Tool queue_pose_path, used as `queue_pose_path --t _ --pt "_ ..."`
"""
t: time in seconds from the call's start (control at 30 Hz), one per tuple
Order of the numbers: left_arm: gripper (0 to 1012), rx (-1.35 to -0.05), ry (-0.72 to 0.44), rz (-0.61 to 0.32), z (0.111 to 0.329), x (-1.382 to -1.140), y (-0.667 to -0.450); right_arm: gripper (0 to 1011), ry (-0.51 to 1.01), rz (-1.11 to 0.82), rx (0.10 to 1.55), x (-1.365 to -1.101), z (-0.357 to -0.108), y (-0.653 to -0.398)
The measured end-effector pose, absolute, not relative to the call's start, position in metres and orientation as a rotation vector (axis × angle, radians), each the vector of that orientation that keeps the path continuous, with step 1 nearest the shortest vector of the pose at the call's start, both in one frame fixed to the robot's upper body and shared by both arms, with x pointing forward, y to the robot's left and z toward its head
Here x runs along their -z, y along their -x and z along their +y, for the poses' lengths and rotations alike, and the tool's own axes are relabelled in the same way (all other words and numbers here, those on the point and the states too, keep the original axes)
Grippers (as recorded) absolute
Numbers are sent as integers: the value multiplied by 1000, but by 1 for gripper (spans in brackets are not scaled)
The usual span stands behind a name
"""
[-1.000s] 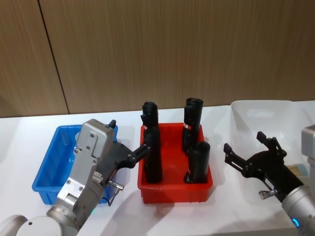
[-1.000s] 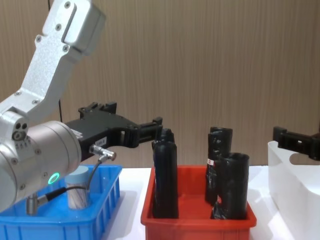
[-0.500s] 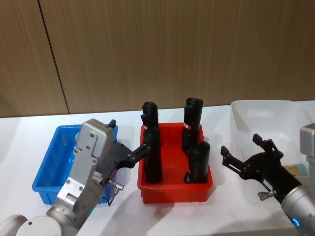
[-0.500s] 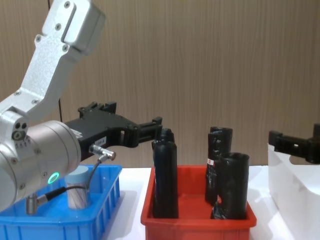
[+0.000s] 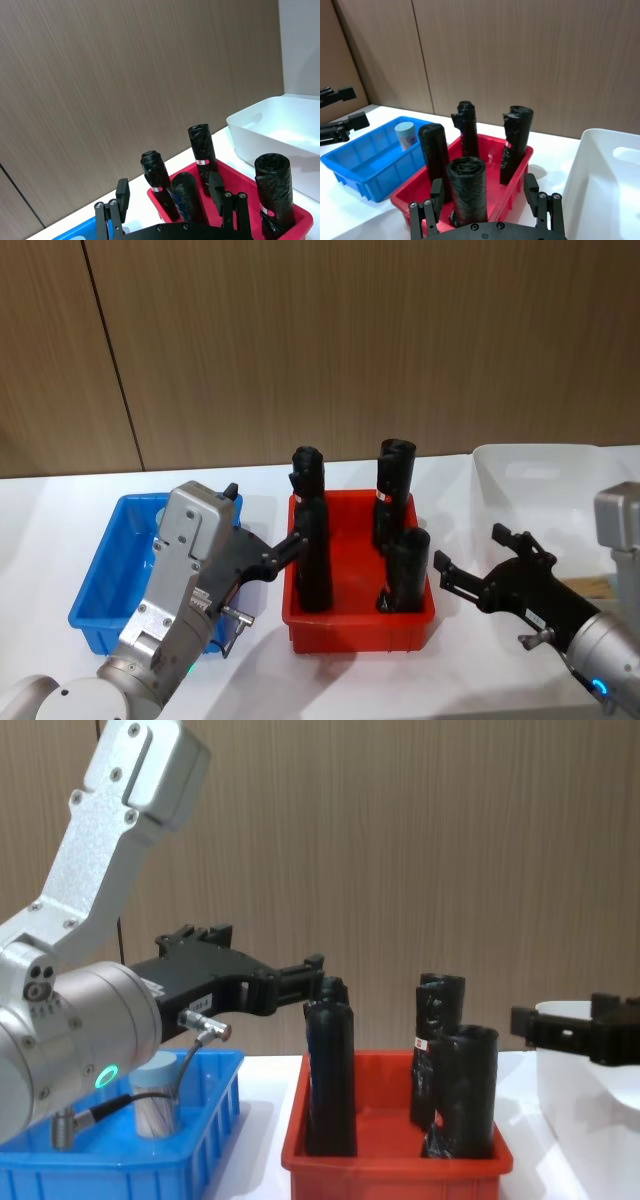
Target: Pick the cotton swabs from the blue box and place them into the white box.
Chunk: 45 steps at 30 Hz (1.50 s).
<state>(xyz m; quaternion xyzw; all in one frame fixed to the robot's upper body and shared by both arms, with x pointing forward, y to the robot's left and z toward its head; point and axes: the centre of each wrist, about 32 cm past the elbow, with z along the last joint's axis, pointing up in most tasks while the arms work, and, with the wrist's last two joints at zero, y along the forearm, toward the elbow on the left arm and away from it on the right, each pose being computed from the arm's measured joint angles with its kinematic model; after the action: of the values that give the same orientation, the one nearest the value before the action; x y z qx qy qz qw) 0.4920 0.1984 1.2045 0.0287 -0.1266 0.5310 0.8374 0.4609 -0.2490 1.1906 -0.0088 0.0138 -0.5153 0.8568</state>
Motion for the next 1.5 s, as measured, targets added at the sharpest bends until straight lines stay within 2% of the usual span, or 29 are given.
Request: queue_pose_path --t 0.33,1.33,1.5 --pt "1004 -1124 -61 -267 198 -1204 -492 1002 42 72 1010 -1183 -245 -483" --pt "1004 -1124 -61 -268 198 -1204 -492 1002 83 87 947 -1173 -221 -528" --pt "1004 -1124 -61 -268 198 -1204 -492 917 91 86 951 -1172 -219 -533"
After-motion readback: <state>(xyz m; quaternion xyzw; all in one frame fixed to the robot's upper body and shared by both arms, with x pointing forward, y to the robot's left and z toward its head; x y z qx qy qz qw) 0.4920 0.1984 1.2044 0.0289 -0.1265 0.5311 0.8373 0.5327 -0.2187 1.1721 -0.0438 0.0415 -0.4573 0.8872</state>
